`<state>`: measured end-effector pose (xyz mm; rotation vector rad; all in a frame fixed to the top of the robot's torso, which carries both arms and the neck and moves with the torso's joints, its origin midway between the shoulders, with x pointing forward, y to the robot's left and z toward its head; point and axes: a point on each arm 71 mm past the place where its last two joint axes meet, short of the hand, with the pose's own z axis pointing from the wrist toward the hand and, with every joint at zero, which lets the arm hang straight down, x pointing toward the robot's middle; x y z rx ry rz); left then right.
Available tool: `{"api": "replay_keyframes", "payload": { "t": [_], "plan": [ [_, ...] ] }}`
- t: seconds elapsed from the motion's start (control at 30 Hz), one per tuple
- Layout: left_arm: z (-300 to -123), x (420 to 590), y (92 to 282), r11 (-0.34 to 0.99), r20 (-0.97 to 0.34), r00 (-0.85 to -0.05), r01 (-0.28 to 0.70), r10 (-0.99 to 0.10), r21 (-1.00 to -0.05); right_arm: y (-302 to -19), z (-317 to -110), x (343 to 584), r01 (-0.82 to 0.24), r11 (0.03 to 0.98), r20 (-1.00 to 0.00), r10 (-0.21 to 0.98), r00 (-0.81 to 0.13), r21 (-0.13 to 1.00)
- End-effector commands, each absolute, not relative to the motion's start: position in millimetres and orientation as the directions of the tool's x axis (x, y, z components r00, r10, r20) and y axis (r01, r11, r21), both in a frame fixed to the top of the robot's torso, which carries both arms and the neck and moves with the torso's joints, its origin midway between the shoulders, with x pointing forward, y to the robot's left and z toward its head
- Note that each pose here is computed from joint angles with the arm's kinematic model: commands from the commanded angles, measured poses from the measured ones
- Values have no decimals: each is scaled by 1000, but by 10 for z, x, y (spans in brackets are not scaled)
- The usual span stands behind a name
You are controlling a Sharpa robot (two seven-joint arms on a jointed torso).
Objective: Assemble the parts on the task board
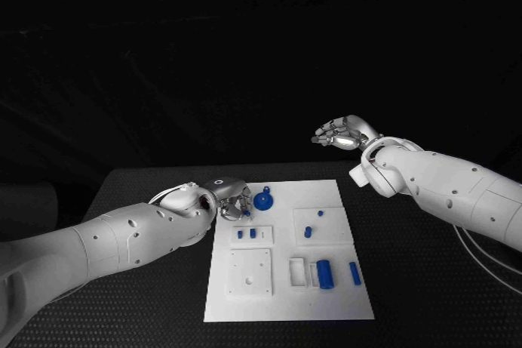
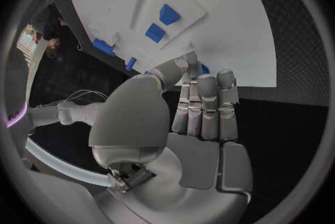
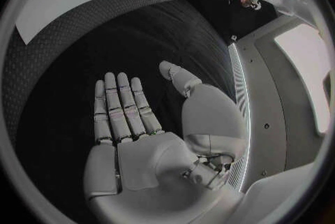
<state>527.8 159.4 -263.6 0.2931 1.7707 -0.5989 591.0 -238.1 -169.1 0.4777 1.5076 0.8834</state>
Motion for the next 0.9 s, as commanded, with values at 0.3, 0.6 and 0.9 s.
{"api": "replay_keyframes", "payload": {
  "t": [0.3, 0.6, 0.9],
  "plan": [
    [-2667, 5294, 1654, 848, -947, -309, 477, -86, -232, -2377, -1690, 5905, -210, 617, -649, 743, -162, 759],
    [-2676, 5289, 1603, 844, -946, -313, 483, -82, -233, -2369, -1690, 5905, -211, 616, -649, 743, -163, 759],
    [-2683, 5287, 1591, 844, -945, -317, 484, -79, -233, -2369, -1690, 5905, -211, 616, -649, 743, -163, 759]
  ]
}}
